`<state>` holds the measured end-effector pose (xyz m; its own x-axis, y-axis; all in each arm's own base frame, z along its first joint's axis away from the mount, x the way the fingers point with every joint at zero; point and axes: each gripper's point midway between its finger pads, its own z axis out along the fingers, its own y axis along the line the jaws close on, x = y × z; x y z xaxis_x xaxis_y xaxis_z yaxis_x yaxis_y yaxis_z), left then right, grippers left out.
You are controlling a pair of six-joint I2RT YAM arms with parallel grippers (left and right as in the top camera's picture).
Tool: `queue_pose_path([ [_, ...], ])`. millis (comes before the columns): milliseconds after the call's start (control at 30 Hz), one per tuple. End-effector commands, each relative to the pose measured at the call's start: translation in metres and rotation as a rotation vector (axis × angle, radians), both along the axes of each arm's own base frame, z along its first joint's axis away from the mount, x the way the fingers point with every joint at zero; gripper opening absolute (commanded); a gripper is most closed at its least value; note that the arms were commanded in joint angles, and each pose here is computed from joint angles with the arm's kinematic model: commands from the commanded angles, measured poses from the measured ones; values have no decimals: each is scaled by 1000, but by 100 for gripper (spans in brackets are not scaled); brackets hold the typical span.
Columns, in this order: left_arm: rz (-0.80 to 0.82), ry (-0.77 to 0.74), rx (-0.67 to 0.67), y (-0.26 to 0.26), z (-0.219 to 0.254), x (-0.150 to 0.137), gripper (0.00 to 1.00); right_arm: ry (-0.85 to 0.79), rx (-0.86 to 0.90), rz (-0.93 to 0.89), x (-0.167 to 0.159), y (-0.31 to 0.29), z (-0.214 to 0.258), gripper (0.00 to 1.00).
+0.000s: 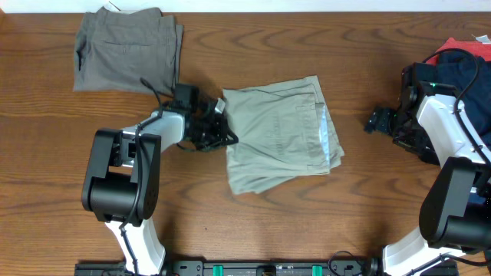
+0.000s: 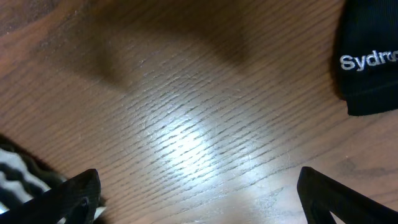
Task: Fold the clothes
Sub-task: 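Drag the folded trousers up-left onto the grey garment stack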
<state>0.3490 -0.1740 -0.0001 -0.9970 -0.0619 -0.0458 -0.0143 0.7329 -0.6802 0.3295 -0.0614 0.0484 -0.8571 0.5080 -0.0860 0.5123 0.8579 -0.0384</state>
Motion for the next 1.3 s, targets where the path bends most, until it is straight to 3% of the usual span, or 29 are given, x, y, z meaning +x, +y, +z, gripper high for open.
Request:
queue_pose_path([
  [0,-16,-130,236,32,-9,35,6,-27,-15,-3,4,-3,9,99],
  [300,70,-358,459,79,36,113,6,-27,-15,-3,4,-3,9,99],
  [567,143,-529,503,123,94,167,6,-27,-15,-3,4,-3,9,99],
  [1267,143,-825,793,202,213,222,6,-27,-15,-3,4,-3,9,99],
])
